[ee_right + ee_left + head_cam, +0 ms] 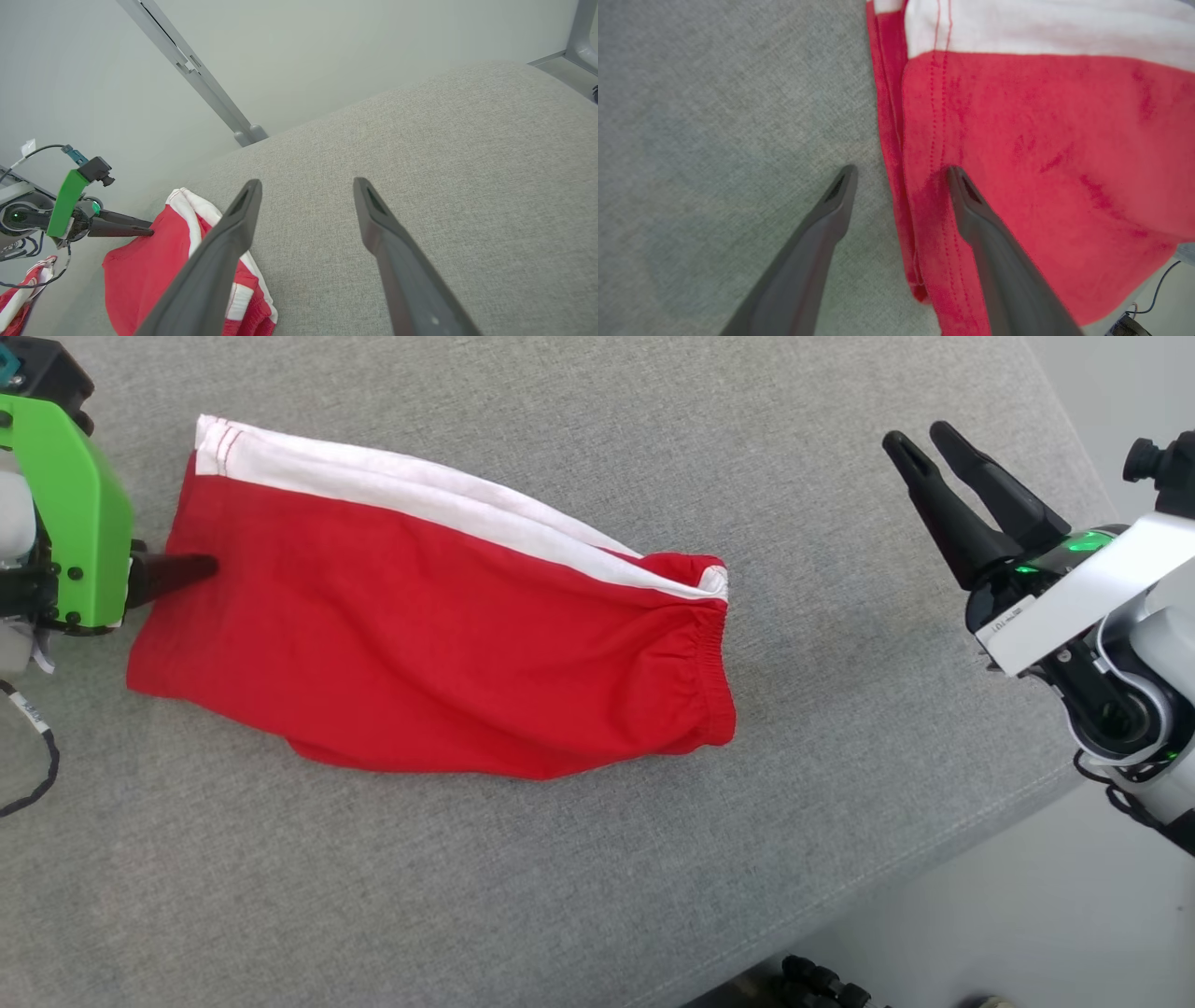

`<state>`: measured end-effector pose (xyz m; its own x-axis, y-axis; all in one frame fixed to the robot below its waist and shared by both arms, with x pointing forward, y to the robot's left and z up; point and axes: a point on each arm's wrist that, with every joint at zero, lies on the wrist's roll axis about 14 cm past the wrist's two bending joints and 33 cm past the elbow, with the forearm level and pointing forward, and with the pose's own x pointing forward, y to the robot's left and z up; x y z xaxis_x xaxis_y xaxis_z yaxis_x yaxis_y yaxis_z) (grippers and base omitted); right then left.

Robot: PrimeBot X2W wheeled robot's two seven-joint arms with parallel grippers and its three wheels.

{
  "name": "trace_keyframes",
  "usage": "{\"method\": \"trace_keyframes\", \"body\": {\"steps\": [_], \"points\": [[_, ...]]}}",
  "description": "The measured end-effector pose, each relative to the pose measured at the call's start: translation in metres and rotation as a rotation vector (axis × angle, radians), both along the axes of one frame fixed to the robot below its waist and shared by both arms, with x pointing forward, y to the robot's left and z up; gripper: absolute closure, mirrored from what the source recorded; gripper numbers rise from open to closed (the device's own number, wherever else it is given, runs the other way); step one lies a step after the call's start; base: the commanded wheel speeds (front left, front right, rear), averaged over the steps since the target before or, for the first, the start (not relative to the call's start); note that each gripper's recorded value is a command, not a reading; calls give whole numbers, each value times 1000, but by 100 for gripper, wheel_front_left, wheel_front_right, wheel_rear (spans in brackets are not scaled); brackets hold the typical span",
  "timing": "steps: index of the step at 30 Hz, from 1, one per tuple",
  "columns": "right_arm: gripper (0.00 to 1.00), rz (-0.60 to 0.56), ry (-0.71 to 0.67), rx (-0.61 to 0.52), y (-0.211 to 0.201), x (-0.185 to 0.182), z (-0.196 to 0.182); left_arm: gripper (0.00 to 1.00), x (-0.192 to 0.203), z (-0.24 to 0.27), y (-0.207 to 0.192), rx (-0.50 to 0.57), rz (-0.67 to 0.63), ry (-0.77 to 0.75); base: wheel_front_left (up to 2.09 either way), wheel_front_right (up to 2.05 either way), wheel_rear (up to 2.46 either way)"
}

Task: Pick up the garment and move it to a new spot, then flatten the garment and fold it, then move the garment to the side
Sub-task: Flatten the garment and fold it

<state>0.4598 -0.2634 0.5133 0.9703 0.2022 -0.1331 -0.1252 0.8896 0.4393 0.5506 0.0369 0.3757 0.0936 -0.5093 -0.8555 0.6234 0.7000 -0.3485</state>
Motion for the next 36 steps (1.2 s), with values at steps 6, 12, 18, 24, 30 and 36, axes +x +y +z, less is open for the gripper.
{"method": "trace_keyframes", "body": {"steps": [6,12,18,24,30,36], "points": [[0,-59,-46,8,-2,-8,-4,0,-6,-4,-9,-23,-1,73,0,0,0],[0,-92,-56,23,1,-21,-10,100,-18,4,-20,-44,-28,100,0,0,0],[0,-91,-70,40,8,-27,-8,100,-25,11,-15,-44,-12,80,0,0,0],[0,-55,-56,69,25,-33,-8,100,-44,22,-3,-40,18,65,0,0,0],[0,-17,-56,98,41,-44,-2,100,-74,37,18,-35,76,77,0,0,0],[0,5,-61,151,56,-59,1,100,-110,48,48,-30,156,84,0,0,0]]}}
